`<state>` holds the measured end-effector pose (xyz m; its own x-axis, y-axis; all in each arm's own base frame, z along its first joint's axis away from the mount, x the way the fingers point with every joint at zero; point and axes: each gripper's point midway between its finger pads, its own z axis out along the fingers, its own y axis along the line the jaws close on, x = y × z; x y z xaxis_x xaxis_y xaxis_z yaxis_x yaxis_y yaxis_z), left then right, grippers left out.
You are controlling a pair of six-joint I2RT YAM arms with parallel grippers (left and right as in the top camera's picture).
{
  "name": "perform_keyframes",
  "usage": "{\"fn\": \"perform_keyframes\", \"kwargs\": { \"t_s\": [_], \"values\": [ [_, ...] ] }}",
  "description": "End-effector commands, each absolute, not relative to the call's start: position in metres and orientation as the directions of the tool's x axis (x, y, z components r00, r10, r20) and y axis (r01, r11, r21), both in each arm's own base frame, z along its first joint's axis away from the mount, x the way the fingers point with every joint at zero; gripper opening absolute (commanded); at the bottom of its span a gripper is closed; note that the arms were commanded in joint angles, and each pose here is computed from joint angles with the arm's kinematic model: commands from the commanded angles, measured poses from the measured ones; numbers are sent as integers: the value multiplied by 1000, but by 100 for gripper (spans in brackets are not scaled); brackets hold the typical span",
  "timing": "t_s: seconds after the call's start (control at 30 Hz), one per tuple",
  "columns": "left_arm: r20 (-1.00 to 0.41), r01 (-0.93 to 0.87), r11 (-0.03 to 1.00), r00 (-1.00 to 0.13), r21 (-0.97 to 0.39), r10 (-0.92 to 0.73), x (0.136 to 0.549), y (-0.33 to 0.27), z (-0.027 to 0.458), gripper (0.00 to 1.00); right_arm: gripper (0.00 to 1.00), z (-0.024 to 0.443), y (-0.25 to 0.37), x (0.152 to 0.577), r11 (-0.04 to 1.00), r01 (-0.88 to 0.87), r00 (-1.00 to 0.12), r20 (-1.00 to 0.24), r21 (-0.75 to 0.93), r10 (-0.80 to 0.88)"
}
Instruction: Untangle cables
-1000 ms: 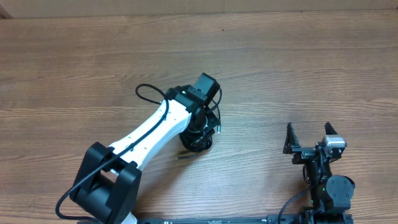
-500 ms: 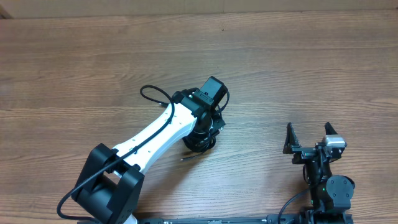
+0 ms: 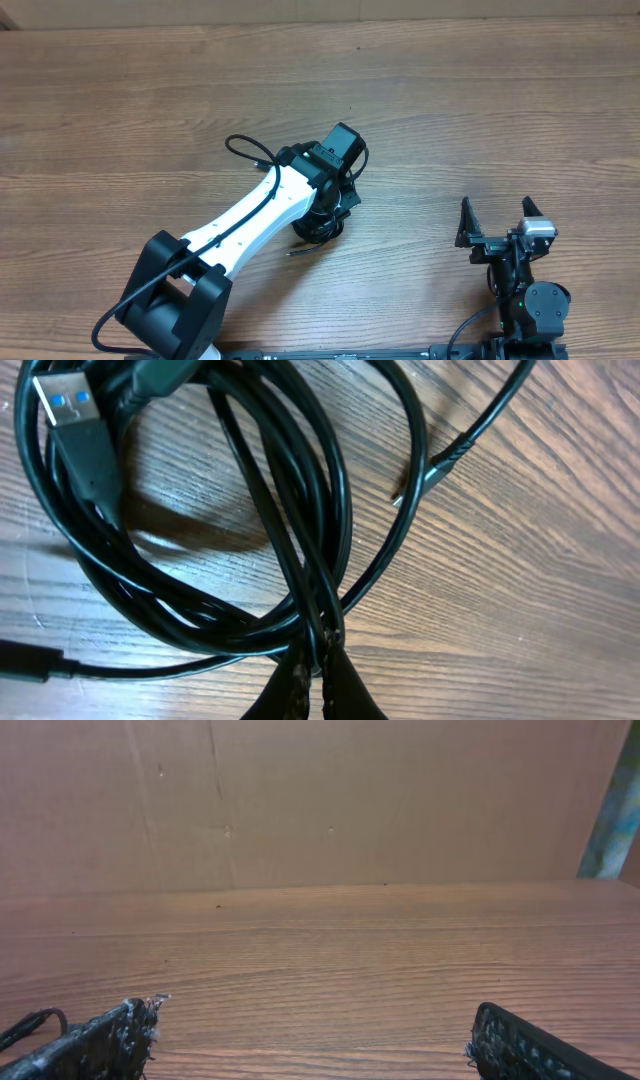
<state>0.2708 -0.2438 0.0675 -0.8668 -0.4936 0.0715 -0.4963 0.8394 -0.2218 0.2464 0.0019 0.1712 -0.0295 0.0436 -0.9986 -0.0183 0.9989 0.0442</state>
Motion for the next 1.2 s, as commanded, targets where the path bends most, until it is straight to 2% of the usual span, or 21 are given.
{"fn": "perform_keyframes", "kwargs": {
  "t_s": [0.0,0.13,0.23,0.3,0.37,0.43,0.47,0.73,0.9,1.07,1.17],
  "values": [
    [83,-556,788,-827,-264,-555,274,-250,85,4,100,170,1,246,999,-13,-24,-999,40,39],
    [22,-461,849,-881,-258,-472,278,-245,84,7,100,170,1,246,999,-13,-24,-999,40,39],
    [-72,-282,932,-950,-230,-305,285,-238,83,24,100,170,1,246,999,-13,-24,-999,40,39],
    [-112,-139,965,-980,-221,-167,288,-236,84,43,100,170,1,246,999,-13,-24,-999,39,39],
    [-138,-52,976,-987,-211,-82,292,-234,85,76,100,170,1,246,999,-13,-24,-999,39,39],
    [-155,-7,978,-987,-207,-40,298,-230,89,96,100,170,1,246,999,-13,-24,-999,39,39],
    [-160,2,979,-987,-204,-31,300,-228,92,100,100,170,1,246,999,-13,-24,-999,40,39],
    [-206,102,980,-976,-173,65,325,-203,125,100,100,170,1,246,999,-13,-24,-999,40,39],
    [-127,206,974,-973,-98,194,308,-178,121,100,100,170,1,246,999,-13,-24,-999,40,39],
    [-50,45,996,-998,-72,42,295,-164,104,100,100,170,1,246,999,-13,-24,-999,40,39],
    [-35,-31,996,-999,-78,-34,290,-163,85,88,100,170,1,246,999,-13,-24,-999,40,39]
  ]
}}
